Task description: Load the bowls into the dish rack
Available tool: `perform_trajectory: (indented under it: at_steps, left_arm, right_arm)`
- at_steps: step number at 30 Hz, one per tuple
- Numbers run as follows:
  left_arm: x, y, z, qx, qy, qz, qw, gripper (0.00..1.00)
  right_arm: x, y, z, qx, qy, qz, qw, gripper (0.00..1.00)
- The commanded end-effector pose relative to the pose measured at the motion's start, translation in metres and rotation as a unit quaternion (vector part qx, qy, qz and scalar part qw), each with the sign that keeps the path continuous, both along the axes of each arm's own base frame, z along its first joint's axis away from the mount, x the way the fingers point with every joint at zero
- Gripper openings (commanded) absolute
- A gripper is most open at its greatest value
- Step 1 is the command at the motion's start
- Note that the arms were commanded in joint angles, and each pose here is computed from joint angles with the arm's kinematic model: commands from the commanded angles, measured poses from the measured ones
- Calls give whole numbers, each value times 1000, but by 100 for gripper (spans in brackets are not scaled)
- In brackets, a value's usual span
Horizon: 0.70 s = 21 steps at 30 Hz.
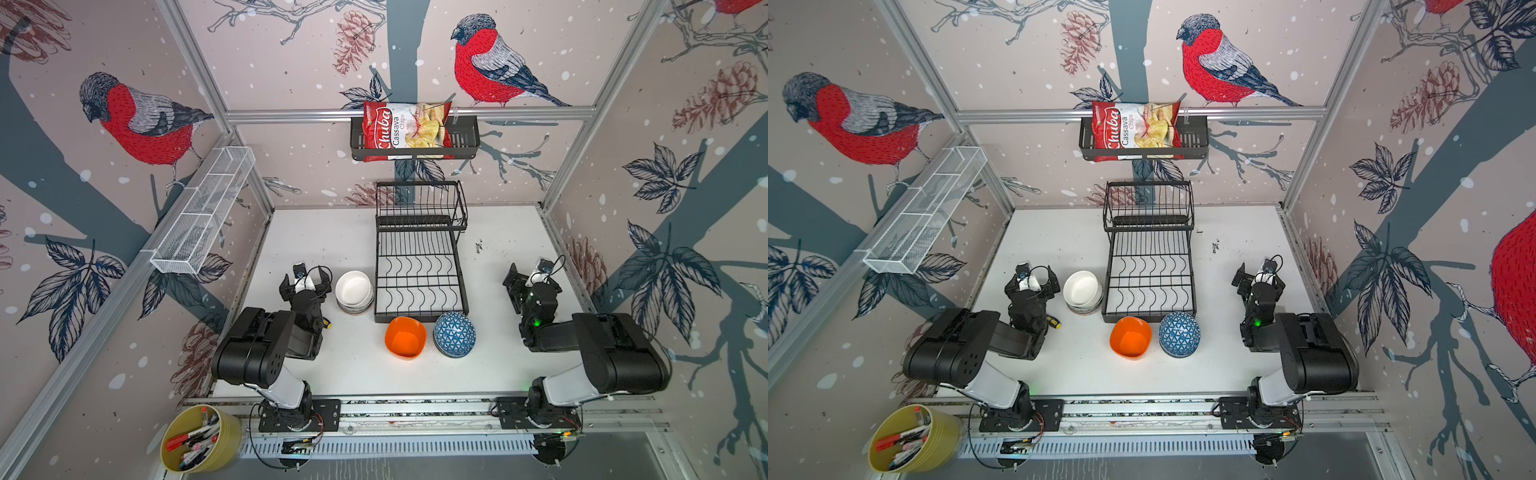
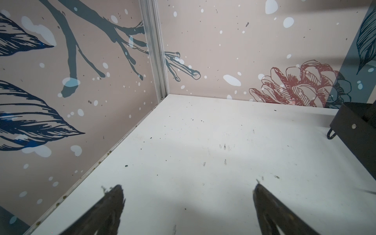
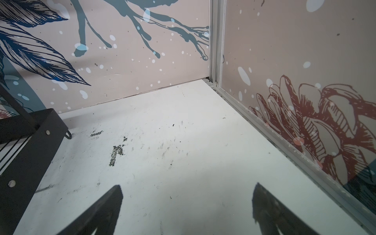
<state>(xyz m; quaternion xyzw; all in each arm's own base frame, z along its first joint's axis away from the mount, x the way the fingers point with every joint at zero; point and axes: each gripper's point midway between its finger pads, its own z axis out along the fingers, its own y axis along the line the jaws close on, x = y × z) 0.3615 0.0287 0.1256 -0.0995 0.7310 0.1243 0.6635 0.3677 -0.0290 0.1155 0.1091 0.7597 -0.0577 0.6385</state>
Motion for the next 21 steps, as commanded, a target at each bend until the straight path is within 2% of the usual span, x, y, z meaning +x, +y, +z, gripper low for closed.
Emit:
perform_trajectory:
  at_steps: [1, 8, 12, 21]
  left_arm:
    - [1, 0, 10, 0, -21, 1, 1000, 98]
    - [-3, 9, 14, -6, -29, 27, 999, 97]
    - [-2, 7, 13, -5, -24, 24, 999, 97]
    - [-7, 4, 24, -1, -39, 13, 999, 97]
  right_arm:
    - [3, 1, 10, -2, -19, 4, 1000, 99]
    - [8, 6, 17, -10, -11, 14, 1000, 99]
    - [13, 7, 22, -2, 16, 12, 1000, 99]
    - [14, 16, 42, 24, 31, 3, 999, 99]
